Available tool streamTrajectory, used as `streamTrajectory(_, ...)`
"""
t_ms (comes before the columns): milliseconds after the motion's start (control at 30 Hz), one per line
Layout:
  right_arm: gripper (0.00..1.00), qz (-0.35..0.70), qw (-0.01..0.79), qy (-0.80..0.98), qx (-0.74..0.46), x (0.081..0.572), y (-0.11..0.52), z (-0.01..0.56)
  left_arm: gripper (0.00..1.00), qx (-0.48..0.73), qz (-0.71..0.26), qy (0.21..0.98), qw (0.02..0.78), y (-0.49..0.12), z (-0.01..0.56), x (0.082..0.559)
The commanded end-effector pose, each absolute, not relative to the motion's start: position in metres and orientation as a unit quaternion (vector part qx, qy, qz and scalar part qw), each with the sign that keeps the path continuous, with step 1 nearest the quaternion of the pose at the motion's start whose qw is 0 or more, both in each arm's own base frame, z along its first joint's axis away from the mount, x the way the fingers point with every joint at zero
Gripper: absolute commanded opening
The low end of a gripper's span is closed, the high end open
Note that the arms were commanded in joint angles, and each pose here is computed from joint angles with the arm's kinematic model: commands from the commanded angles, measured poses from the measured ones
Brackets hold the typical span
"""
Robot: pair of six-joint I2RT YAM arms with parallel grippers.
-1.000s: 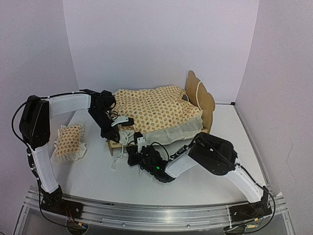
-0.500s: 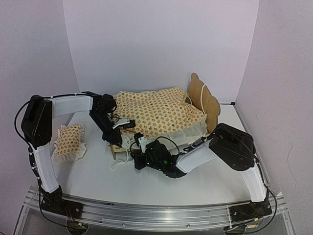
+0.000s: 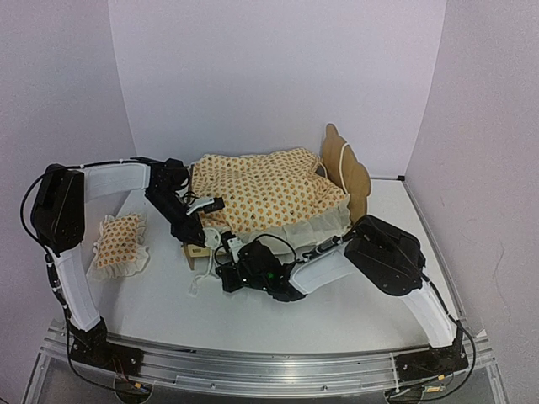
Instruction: Set up the pet bed
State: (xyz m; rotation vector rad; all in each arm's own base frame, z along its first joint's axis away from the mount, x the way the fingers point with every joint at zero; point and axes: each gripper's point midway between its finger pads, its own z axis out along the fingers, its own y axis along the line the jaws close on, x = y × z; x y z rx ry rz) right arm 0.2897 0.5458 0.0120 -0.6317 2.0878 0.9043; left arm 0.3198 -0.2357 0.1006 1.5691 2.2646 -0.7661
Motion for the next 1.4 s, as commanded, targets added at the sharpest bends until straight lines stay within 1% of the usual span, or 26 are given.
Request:
streamTrajectory(0,0.0,0.323,0.291,0.862,-0.261,0.262,0.532,-0.038,0.53,0.532,-0.255,0.78,0.208,-0.224,0.157,0.334)
streamTrajectory(167,0.0,0.344,0.297,0.845,-0.282,0.259,0.543,-0.012,0.7,0.583,-0.253,0.742,0.216,-0.217,0.209,0.311)
streamTrajectory(233,0.0,0.353,0.297,0.834,-0.301,0.254,0.548,0.0,0.71,0.602,-0.252,0.73,0.201,-0.211,0.216,0.297)
streamTrajectory(300,0.0,0.358,0.297,0.824,-0.325,0.246,0.551,0.011,0.73,0.606,-0.243,0.727,0.214,-0.215,0.216,0.298)
streamTrajectory(333,0.0,0.358,0.297,0.82,-0.334,0.242,0.552,0.016,0.74,0.608,-0.24,0.722,0.226,-0.221,0.213,0.3)
streamTrajectory(433,0.0,0.365,0.294,0.814,-0.343,0.236,0.549,0.026,0.75,0.631,-0.231,0.705,0.226,-0.241,0.192,0.297)
streamTrajectory(600,0.0,0.376,0.295,0.804,-0.354,0.229,0.547,0.042,0.72,0.636,-0.158,0.73,0.192,-0.233,0.142,0.33)
streamTrajectory(667,0.0,0.379,0.298,0.801,-0.354,0.229,0.547,0.048,0.72,0.638,-0.134,0.732,0.198,-0.231,0.134,0.342)
streamTrajectory(733,0.0,0.384,0.301,0.796,-0.359,0.226,0.548,0.055,0.67,0.639,-0.132,0.729,0.206,-0.233,0.132,0.345)
streamTrajectory(767,0.0,0.387,0.302,0.793,-0.362,0.225,0.549,0.06,0.6,0.639,-0.137,0.728,0.209,-0.235,0.132,0.345)
streamTrajectory(833,0.0,0.392,0.303,0.787,-0.368,0.221,0.549,0.066,0.45,0.637,-0.147,0.728,0.209,-0.238,0.132,0.344)
streamTrajectory(900,0.0,0.395,0.303,0.784,-0.371,0.219,0.547,0.071,0.27,0.636,-0.158,0.729,0.2,-0.238,0.13,0.339)
streamTrajectory(933,0.0,0.395,0.303,0.783,-0.372,0.218,0.546,0.074,0.14,0.636,-0.162,0.729,0.195,-0.238,0.129,0.336)
streamTrajectory(967,0.0,0.395,0.303,0.782,-0.375,0.217,0.544,0.074,0.04,0.634,-0.165,0.73,0.193,-0.237,0.128,0.334)
streamTrajectory(1000,0.0,0.394,0.301,0.781,-0.379,0.215,0.543,0.075,0.01,0.632,-0.169,0.731,0.194,-0.238,0.131,0.332)
streamTrajectory(1100,0.0,0.396,0.286,0.78,-0.391,0.208,0.539,0.075,0.0,0.623,-0.189,0.73,0.209,-0.241,0.155,0.33)
streamTrajectory(1233,0.0,0.413,0.238,0.779,-0.408,0.187,0.53,0.074,0.0,0.595,-0.216,0.737,0.237,-0.232,0.193,0.342)
streamTrajectory(1367,0.0,0.404,0.175,0.793,-0.421,0.164,0.507,0.057,0.0,0.572,-0.212,0.754,0.244,-0.209,0.199,0.356)
